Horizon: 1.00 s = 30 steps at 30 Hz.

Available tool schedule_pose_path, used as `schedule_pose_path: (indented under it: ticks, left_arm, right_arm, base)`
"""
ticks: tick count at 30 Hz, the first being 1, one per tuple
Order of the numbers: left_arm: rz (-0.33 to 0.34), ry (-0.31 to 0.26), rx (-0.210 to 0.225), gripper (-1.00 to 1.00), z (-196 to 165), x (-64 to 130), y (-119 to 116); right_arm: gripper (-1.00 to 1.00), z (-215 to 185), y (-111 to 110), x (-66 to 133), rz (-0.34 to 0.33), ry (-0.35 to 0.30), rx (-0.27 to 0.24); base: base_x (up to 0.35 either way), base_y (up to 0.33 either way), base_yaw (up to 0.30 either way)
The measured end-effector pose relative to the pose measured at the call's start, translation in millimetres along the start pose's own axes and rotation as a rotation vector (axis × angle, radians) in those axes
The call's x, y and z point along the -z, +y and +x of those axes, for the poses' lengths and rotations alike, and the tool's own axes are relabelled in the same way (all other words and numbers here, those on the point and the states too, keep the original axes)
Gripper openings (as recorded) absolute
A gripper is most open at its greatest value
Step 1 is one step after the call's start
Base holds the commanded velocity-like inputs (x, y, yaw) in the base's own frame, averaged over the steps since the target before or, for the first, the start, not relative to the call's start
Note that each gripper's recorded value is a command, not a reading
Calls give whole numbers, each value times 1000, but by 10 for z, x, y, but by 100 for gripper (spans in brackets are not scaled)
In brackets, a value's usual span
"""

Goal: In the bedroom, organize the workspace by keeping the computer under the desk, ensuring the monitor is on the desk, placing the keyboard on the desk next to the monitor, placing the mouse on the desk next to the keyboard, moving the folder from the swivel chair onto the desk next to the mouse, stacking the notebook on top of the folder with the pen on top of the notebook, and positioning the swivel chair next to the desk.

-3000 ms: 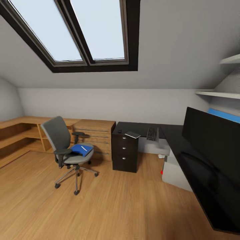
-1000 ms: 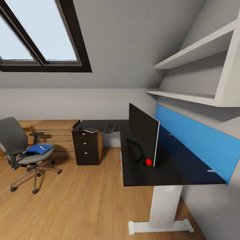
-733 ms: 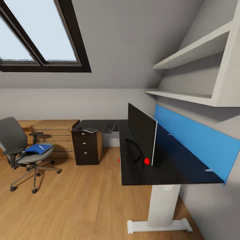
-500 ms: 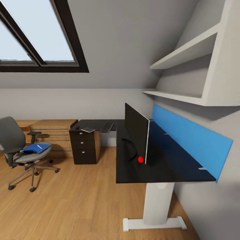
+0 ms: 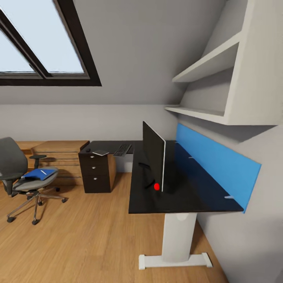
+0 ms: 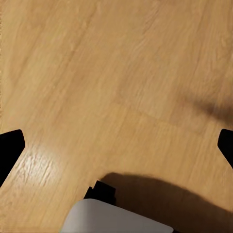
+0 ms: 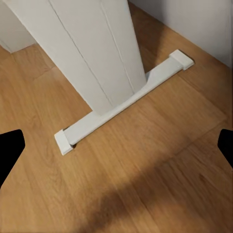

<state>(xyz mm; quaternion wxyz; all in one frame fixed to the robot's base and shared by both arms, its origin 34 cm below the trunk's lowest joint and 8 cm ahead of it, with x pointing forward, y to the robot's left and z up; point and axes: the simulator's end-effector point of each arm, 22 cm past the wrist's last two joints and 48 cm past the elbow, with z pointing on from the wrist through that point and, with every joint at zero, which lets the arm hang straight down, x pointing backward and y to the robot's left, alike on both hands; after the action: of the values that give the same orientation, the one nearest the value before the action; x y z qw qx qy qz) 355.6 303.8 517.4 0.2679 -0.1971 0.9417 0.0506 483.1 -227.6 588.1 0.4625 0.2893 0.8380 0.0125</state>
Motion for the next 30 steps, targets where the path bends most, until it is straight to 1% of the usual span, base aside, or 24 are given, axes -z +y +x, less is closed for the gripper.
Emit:
schedule_pose_path:
  ticks: [7, 30]
  left_arm:
    - [-3, 0, -1, 100, -62, 94, 12]
    - [-2, 2, 0, 100, -232, 398, 4]
  right_arm:
    - [100, -178, -91, 17, 14, -15, 6]
    - [100, -470, 29, 214, -10, -22, 39]
  base:
    - [-2, -5, 0]
    - [0, 0, 0]
